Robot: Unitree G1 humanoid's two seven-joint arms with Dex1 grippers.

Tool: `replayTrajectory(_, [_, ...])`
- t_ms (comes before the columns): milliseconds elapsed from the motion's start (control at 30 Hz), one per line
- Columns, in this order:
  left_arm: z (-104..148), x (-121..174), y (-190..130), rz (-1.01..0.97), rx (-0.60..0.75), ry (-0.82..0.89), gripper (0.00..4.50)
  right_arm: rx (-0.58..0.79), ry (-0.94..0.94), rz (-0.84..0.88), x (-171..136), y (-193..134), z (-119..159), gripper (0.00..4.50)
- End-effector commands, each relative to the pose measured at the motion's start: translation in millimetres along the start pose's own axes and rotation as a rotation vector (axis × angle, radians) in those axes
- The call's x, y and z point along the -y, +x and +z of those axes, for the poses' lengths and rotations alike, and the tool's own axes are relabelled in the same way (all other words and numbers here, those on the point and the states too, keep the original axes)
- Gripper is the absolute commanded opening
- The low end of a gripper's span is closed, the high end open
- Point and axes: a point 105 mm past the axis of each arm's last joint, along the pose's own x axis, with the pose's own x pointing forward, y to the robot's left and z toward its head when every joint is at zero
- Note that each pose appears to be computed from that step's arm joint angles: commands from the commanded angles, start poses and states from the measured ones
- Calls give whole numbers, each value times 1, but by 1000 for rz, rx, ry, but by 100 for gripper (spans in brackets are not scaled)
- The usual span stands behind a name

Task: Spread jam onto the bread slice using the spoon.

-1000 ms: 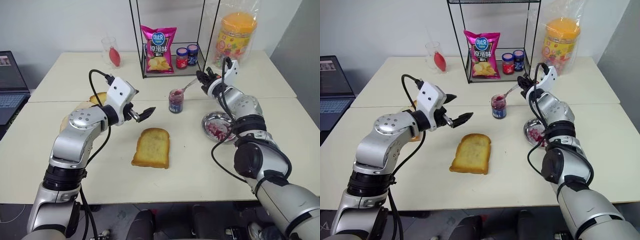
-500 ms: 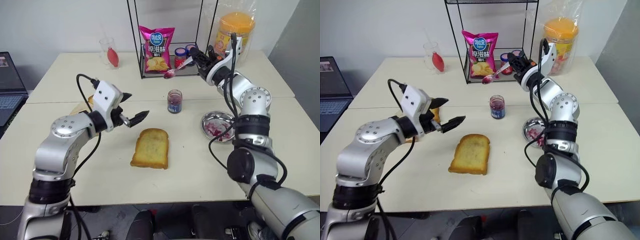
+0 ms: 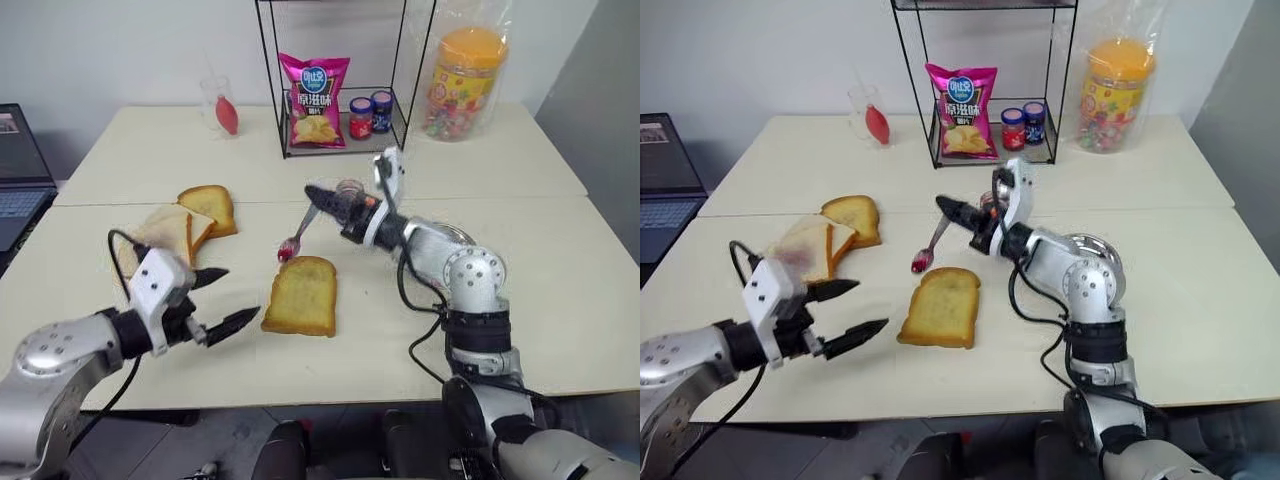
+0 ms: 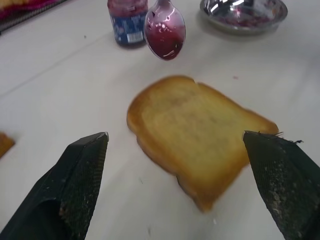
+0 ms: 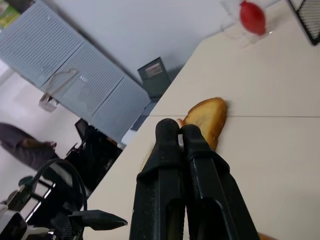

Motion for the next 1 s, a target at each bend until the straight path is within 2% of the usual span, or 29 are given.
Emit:
replayTrajectory(33, [10, 3, -8, 26, 47, 70, 450, -29, -159, 77, -16, 5, -15, 2])
replayTrajectory(200, [0, 12, -8, -3, 31, 54, 450, -46, -284, 84, -14, 7, -25, 2])
replayTrajectory(633, [-4, 22, 3, -68, 43, 62, 450, -33, -525, 28, 0, 0, -22, 2])
replayTrajectory(1000, [-3, 27, 10, -93, 50, 81, 450, 2, -734, 76, -15, -6, -12, 2])
